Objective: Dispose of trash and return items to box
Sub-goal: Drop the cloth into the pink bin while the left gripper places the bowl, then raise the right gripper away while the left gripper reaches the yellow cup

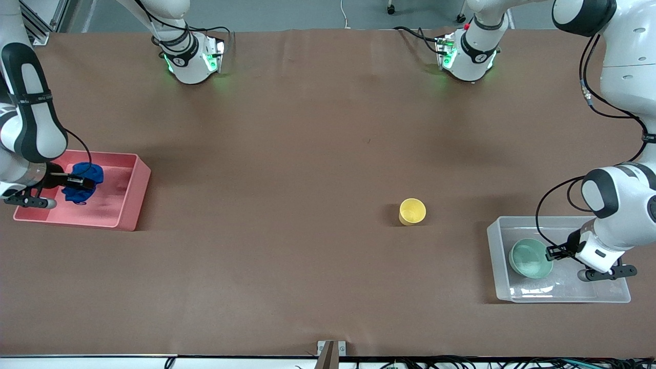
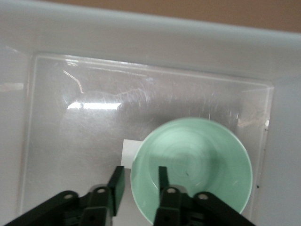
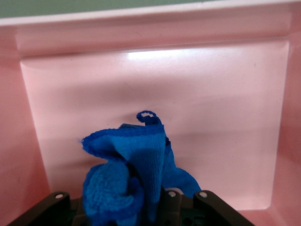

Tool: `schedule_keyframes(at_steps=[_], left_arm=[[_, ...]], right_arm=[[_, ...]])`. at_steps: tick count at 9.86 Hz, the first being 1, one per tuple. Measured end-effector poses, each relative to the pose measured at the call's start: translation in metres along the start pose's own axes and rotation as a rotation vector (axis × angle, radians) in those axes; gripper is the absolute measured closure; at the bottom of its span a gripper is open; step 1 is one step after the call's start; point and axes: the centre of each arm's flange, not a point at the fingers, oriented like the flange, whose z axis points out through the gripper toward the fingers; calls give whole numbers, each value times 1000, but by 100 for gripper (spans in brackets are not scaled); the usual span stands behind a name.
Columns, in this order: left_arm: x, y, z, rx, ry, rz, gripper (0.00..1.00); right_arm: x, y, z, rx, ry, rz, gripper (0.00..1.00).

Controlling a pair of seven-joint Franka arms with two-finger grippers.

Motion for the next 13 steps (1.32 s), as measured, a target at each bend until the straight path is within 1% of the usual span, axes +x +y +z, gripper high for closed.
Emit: schedule_keyframes(at_steps=[1, 2, 4, 5, 6, 7, 9, 10, 11, 13], left_arm=[[5, 2, -11, -2, 20, 3, 46], [10, 9, -26, -4, 35, 11, 30], [13, 38, -72, -22, 28, 40, 3], [11, 55, -98, -31, 12, 32, 0], [6, 74, -119, -41, -13, 5, 0], [0, 98, -135, -53, -47, -36, 0], [-15, 155, -148, -78, -98, -128, 0], [-25, 185, -145, -83, -122, -160, 0], [-37, 216, -137, -62, -141, -182, 0], [-71, 283, -117, 22, -159, -249, 0]], right_arm=[[3, 0, 6, 0, -4, -1, 80], [6, 1, 9, 1, -5, 0, 68], [15, -1, 2, -4, 15, -8, 40], [21, -6, -15, -9, 34, -20, 26], [24, -14, -45, -11, 43, -33, 11], [24, -26, -89, -11, 49, -52, 0], [11, -64, -194, -15, 67, -107, 0], [0, -82, -235, -18, 76, -128, 0], [-11, -98, -265, -21, 88, -146, 0], [-33, -128, -306, -24, 101, -176, 0]])
